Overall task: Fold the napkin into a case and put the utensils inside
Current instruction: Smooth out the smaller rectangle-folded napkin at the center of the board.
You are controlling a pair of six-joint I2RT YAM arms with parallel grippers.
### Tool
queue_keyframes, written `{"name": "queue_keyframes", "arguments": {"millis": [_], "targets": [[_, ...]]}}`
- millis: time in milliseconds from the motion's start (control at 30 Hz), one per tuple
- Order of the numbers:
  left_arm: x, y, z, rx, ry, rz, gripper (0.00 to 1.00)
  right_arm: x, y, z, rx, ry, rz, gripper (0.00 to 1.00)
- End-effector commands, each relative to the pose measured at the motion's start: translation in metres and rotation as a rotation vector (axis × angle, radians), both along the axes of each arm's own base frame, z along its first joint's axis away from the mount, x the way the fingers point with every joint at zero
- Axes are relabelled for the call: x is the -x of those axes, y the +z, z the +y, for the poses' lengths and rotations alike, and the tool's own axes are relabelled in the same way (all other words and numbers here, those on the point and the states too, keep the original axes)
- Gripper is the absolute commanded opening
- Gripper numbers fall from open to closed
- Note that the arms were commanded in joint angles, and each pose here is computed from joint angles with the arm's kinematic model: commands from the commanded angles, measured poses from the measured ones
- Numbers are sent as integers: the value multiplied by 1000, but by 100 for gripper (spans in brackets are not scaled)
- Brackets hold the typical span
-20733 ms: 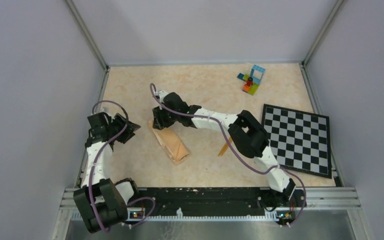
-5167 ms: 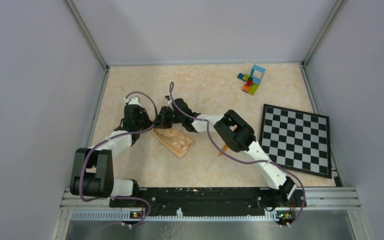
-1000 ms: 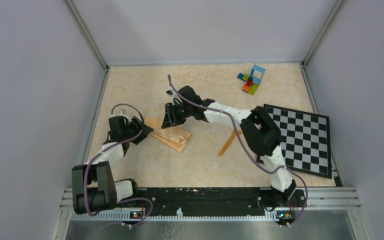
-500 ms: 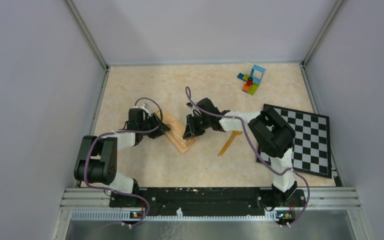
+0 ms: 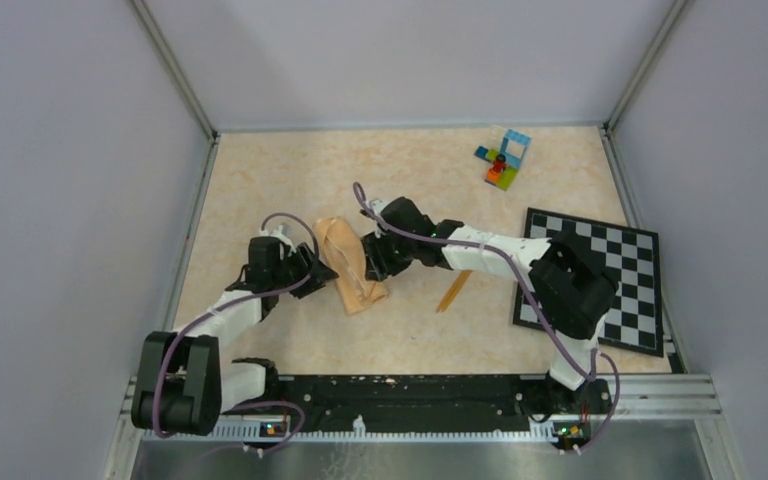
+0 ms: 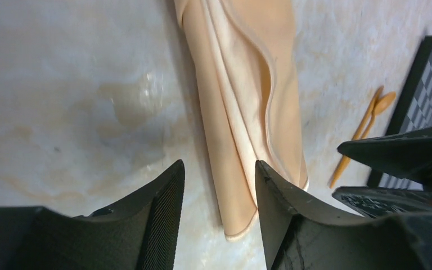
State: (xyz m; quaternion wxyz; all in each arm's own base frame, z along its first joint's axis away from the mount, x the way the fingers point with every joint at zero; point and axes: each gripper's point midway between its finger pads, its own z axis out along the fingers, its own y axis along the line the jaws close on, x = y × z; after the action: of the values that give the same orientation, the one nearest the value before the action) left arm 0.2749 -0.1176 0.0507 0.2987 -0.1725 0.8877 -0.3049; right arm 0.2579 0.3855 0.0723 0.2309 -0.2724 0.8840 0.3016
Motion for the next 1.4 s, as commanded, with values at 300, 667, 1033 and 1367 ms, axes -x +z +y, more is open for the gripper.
{"name": "queue_keyframes", "arguments": {"millis": [300, 667, 1033, 1367], "targets": [[24, -33, -23, 178, -12, 168, 35, 1, 6, 48, 213, 141, -364, 49], [35, -51, -17, 166, 31, 202, 15, 6, -22, 55, 282, 163, -375, 47], [37, -52, -16, 169, 49, 195, 6, 5, -52, 44, 376, 120, -378, 40], [43, -57, -15, 182, 70, 203, 1, 2, -17, 59, 301, 82, -371, 3]]}}
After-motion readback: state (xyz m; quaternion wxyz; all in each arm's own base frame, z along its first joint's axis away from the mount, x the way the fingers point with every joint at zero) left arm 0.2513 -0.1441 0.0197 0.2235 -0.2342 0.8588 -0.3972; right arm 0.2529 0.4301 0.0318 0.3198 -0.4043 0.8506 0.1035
